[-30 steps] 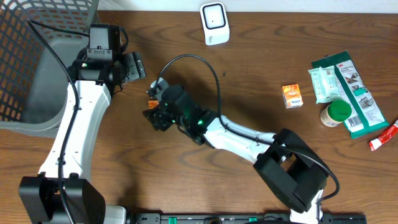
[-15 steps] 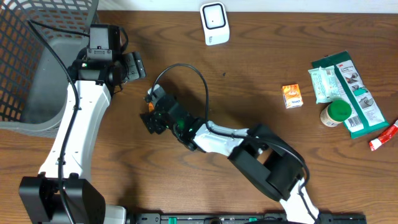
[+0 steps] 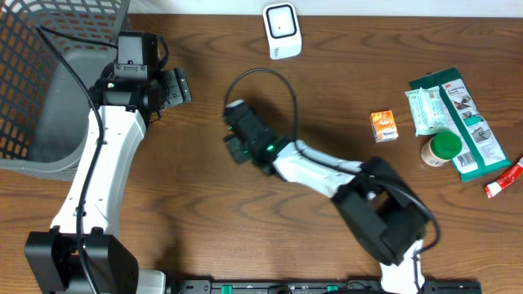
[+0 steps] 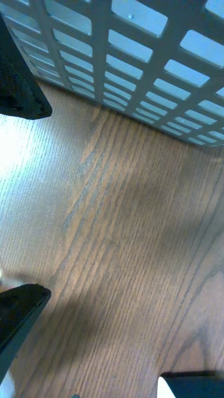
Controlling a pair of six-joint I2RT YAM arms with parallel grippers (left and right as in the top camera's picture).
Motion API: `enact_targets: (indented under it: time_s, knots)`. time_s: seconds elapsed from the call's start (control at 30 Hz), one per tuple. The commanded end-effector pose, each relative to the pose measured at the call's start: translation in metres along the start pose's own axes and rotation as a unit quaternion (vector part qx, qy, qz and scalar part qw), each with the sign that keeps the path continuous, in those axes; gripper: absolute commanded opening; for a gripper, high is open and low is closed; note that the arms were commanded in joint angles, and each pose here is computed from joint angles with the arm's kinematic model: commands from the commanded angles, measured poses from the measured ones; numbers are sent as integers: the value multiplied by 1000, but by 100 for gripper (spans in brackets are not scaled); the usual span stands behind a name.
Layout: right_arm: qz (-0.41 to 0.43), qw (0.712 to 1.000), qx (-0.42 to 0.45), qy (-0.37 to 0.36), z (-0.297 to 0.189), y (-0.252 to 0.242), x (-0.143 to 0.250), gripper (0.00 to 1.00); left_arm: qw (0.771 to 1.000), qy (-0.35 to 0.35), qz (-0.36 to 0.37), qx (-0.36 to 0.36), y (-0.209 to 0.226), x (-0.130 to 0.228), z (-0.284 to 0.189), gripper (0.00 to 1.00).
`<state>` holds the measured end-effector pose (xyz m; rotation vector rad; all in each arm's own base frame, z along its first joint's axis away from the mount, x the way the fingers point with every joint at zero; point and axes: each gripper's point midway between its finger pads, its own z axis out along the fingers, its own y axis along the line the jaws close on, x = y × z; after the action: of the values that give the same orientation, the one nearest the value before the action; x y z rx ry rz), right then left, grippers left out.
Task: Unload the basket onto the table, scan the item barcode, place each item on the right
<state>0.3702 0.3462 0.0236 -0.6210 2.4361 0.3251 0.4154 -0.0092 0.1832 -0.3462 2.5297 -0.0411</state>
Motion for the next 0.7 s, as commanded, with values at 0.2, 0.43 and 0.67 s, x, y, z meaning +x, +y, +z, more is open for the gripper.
enact_targets:
  time_s: [0.2,0.43,0.67]
  knots:
    - [47,990,114,70,-42,-94,18,53,1000,-20,-7,10,-3,-12,-13,86]
    - [-33,996,75,19,-87,-86,-21,68,1000,-20,-7,10,-3,-12,-13,86]
    - [-81,994,69,-7,-151,-82,-36,76,1000,-20,-7,10,-3,-12,-13,86]
